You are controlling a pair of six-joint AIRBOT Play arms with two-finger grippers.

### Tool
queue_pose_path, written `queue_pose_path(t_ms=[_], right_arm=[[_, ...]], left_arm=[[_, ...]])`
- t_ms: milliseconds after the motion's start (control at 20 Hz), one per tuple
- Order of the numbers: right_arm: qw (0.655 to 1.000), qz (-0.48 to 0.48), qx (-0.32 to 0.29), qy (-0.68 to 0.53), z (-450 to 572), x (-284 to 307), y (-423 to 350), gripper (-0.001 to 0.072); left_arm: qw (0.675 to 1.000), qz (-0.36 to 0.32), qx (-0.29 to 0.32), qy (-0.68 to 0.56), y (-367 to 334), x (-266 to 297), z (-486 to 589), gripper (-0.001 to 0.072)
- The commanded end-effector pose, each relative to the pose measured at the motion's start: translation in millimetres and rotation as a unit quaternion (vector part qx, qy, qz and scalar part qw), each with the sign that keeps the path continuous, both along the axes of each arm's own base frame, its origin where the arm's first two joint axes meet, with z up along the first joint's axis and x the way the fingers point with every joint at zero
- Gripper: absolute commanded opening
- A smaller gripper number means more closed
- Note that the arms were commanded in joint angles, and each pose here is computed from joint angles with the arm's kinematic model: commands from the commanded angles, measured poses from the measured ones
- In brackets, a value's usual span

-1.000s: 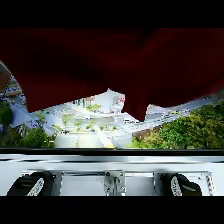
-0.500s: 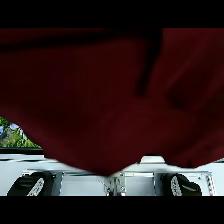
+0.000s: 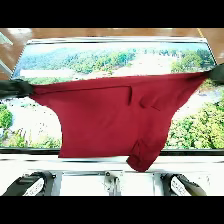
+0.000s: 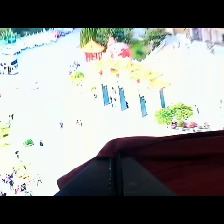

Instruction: Fold the shirts.

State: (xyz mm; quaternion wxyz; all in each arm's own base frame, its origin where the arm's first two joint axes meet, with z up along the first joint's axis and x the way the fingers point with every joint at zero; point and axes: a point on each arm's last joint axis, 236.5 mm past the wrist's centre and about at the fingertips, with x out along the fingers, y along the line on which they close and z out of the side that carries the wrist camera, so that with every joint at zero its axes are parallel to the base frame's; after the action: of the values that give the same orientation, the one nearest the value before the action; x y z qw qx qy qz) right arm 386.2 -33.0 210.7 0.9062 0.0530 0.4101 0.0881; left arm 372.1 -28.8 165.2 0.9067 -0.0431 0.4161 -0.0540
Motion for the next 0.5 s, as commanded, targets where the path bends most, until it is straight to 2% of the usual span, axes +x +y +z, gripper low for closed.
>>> queue_pose_path(t_ms=[0,100,250,350,450], right_arm=[[0.999,0.016,0.035,0.035,-90.1,73.4,20.2,0.0054],[0.999,0.0,0.033,-0.015,-111.9,127.4,36.6,0.0055],[0.993,-0.026,0.02,-0.114,-117.9,189.2,54.6,0.0055],[0.987,-0.036,0.014,-0.159,-123.6,214.4,67.6,0.0056],[0.986,-0.032,0.012,-0.162,-145.0,225.2,83.6,0.0056]], left_arm=[[0.998,0.011,0.001,0.064,4.8,54.0,-78.6,0.003],[0.998,0.015,0.0,0.057,6.2,87.4,-89.9,0.003],[0.999,0.03,-0.011,-0.022,7.8,144.2,-76.9,0.003],[0.996,0.043,-0.029,-0.071,7.0,171.6,-73.8,0.003],[0.995,0.051,-0.057,-0.063,0.0,181.4,-92.8,0.0031]])
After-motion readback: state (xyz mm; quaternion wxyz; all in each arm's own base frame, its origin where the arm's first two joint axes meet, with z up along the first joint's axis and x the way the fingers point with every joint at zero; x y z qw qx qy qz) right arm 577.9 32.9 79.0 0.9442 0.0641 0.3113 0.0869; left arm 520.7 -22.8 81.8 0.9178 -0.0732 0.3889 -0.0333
